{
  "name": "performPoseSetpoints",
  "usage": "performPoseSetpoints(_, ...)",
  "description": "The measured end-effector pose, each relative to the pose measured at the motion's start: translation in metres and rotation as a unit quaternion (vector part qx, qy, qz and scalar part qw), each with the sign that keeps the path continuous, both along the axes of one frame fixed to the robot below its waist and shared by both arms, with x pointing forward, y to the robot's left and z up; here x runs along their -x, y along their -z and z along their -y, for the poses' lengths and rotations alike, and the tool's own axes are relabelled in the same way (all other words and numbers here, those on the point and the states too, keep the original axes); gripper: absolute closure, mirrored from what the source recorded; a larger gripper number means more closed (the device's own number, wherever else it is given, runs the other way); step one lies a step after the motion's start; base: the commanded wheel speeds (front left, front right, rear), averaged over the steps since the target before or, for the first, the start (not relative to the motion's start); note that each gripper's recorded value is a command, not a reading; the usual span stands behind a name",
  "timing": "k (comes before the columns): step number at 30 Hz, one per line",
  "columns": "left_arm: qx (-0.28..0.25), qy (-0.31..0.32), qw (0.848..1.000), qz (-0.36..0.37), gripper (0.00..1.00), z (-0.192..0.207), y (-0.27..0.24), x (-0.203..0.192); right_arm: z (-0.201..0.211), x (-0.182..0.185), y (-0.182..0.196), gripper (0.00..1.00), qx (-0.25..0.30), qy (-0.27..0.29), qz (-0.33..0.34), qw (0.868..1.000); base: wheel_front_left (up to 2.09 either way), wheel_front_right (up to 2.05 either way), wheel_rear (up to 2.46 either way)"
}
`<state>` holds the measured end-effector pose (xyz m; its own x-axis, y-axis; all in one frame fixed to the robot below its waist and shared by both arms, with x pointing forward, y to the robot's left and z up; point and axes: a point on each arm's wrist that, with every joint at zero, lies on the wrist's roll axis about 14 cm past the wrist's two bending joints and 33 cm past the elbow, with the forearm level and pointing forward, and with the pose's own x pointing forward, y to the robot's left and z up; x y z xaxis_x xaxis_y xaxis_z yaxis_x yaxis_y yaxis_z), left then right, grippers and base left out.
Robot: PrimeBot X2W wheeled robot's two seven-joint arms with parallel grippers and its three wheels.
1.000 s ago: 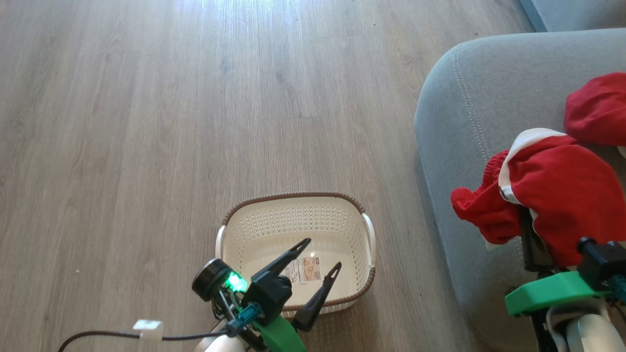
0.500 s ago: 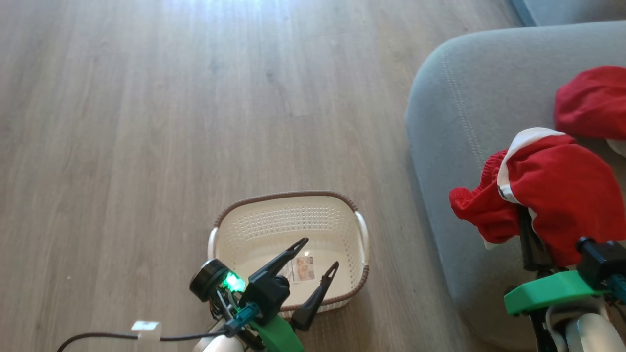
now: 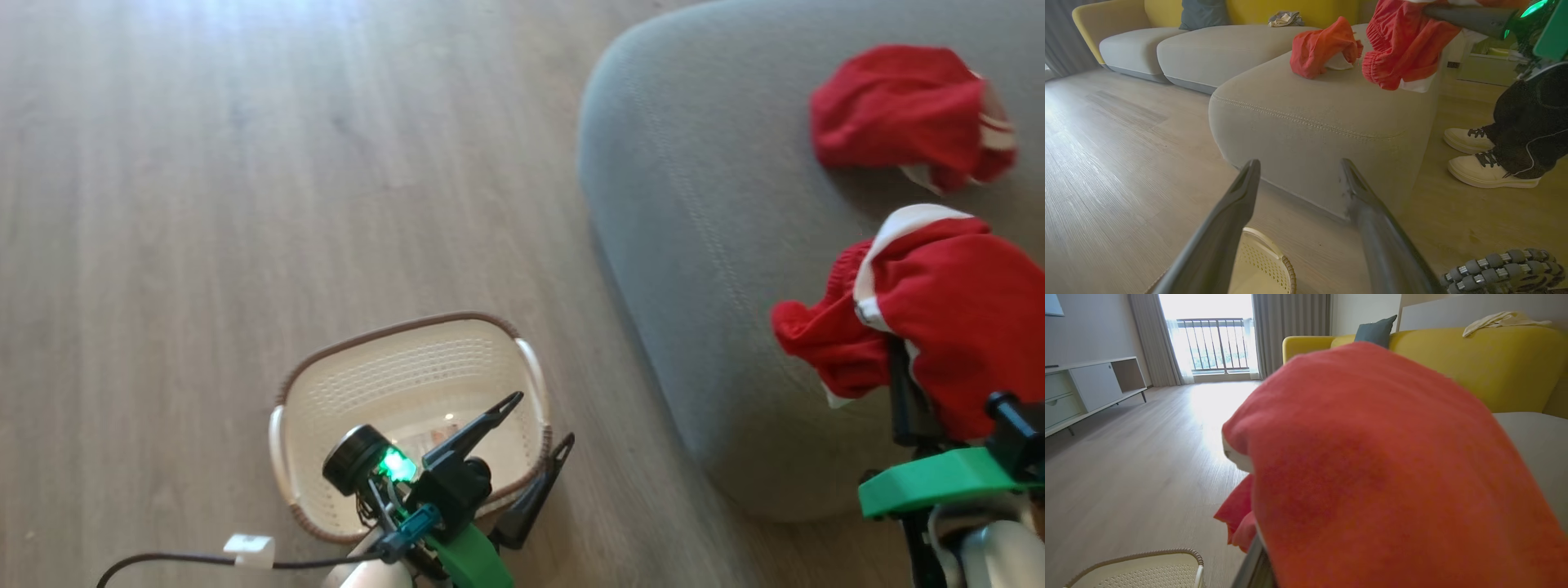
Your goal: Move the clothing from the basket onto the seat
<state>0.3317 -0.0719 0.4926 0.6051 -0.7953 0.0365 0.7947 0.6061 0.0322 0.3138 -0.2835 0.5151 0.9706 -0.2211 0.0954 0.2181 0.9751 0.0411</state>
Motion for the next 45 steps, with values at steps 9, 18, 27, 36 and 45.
performPoseSetpoints(9,0.011,0.076,0.997,-0.003,0.0,0.043,0.001,0.006,0.035,0.032,-0.001,1.0,0.002,0.075,-0.004,0.997,0.0,0.0,0.0)
performPoseSetpoints(18,0.02,0.13,0.991,-0.011,0.0,0.071,0.004,0.018,0.055,0.056,-0.005,1.0,0.007,0.123,-0.005,0.992,0.0,0.0,0.0)
performPoseSetpoints(27,0.024,0.169,0.985,-0.014,0.0,0.088,0.004,0.037,0.075,0.078,-0.014,1.0,0.013,0.168,0.006,0.986,0.0,0.0,0.0)
performPoseSetpoints(36,0.025,0.179,0.984,-0.003,0.0,0.093,-0.002,0.039,0.077,0.084,-0.014,1.0,0.013,0.176,0.006,0.984,0.0,0.0,0.0)
performPoseSetpoints(45,0.023,0.175,0.984,-0.004,0.0,0.09,0.0,0.037,0.08,0.069,-0.033,1.0,0.046,0.152,0.021,0.987,0.0,0.0,0.0)
